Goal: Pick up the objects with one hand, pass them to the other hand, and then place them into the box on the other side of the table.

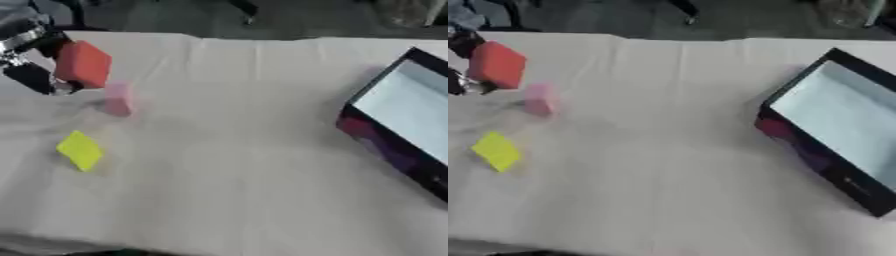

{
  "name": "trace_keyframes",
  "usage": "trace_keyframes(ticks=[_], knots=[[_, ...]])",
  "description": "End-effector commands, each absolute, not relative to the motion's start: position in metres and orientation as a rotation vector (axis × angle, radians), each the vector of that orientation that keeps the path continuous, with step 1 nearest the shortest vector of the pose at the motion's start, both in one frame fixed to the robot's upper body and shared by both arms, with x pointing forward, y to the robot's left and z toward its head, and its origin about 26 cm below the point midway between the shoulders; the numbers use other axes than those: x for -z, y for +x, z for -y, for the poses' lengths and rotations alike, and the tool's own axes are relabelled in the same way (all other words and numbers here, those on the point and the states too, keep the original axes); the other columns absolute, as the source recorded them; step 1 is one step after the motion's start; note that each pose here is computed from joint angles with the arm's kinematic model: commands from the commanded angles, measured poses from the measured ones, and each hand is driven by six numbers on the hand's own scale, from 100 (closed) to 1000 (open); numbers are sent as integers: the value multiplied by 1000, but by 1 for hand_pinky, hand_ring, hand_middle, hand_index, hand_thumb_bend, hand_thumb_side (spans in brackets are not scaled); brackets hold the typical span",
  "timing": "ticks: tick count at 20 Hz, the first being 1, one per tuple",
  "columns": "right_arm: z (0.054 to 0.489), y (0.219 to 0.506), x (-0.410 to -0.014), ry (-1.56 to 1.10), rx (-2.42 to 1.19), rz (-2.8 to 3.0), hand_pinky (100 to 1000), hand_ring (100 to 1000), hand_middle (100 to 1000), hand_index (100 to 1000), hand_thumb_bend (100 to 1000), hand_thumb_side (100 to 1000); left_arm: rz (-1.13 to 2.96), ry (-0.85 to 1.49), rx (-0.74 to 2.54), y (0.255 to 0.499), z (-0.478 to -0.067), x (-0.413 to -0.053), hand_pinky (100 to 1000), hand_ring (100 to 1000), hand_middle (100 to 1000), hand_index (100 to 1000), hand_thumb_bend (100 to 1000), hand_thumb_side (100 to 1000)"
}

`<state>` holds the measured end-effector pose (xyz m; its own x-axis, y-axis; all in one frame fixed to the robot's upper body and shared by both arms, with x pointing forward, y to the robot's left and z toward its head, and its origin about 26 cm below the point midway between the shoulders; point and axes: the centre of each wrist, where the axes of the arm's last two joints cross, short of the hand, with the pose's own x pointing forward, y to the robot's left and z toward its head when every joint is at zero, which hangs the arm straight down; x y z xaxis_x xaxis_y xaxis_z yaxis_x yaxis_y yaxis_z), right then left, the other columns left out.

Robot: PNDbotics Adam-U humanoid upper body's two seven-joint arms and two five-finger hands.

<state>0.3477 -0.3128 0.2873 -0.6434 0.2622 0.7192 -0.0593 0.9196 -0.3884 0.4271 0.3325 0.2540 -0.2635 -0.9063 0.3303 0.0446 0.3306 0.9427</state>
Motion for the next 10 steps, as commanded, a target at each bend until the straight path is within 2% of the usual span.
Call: trace_keyframes(ticks=[1,2,8,9,10], knots=[[297,351,-306,-173,-612,2229,924,1000,956,992,100,599,1628,797,1077,422,-314,-259,712,592,526,627,306,100],[291,354,-310,-172,-637,2230,923,1000,961,991,100,552,1641,790,1060,421,-310,-257,708,584,526,631,306,100],[272,369,-319,-226,-734,2224,923,1000,961,991,100,552,1672,777,1009,418,-297,-251,708,584,526,631,306,100],[270,370,-319,-239,-746,2228,920,1000,959,983,100,364,1676,774,1006,418,-297,-250,679,530,516,631,269,100],[262,369,-321,-230,-778,2248,919,1000,958,982,100,354,1699,759,989,416,-296,-248,678,529,516,631,266,100]])
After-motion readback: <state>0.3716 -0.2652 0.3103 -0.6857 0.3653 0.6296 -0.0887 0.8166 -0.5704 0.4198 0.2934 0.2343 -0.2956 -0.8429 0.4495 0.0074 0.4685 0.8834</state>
